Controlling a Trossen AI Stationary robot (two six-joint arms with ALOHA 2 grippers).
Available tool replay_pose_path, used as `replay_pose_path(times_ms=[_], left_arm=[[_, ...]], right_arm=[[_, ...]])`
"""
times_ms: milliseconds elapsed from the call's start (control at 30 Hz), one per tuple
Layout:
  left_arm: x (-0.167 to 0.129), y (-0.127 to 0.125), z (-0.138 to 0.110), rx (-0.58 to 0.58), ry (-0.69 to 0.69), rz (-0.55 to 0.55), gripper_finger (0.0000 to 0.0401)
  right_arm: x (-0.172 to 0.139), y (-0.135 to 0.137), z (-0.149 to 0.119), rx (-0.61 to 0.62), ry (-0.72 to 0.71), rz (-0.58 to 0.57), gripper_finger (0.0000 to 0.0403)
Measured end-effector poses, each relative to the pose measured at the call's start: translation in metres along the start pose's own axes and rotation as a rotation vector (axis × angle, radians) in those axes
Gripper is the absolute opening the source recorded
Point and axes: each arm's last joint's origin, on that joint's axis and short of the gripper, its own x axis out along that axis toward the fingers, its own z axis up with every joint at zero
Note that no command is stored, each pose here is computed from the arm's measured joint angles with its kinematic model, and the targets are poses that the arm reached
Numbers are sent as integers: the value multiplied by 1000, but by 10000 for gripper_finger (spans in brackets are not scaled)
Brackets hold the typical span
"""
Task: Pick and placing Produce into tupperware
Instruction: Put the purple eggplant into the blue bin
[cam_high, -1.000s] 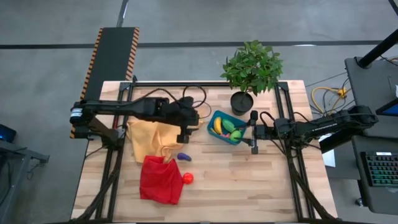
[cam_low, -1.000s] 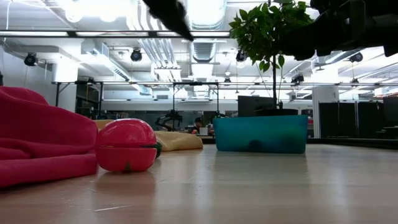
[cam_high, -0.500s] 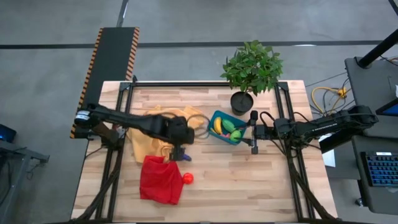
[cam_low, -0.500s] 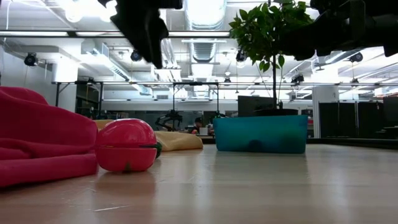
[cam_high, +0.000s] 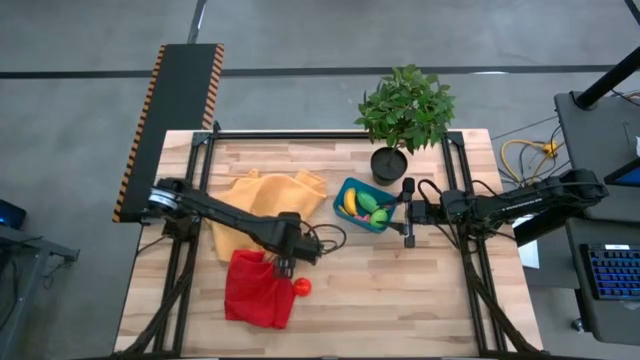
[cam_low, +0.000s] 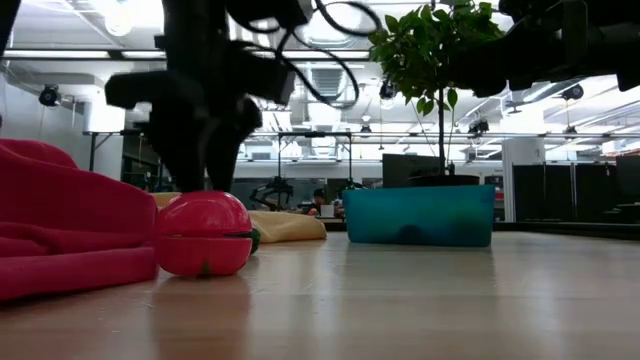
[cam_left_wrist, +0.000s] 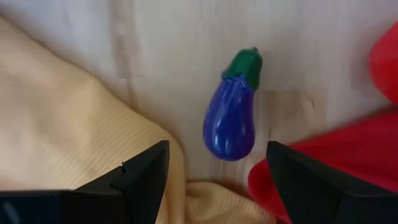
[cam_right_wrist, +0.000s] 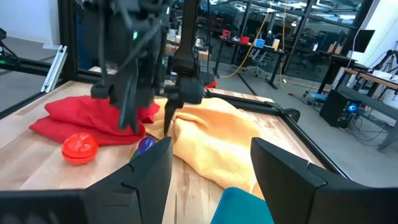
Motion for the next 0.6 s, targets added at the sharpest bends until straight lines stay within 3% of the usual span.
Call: replay_pose_path(times_ms=[233,600], left_arm=[[20,-6,4,12,50,-16,255],[25,-9,11,27,-28,-54,255]], right_arm=[[0,0,0,0,0,0,210],[0,0,0,0,3,1,210]])
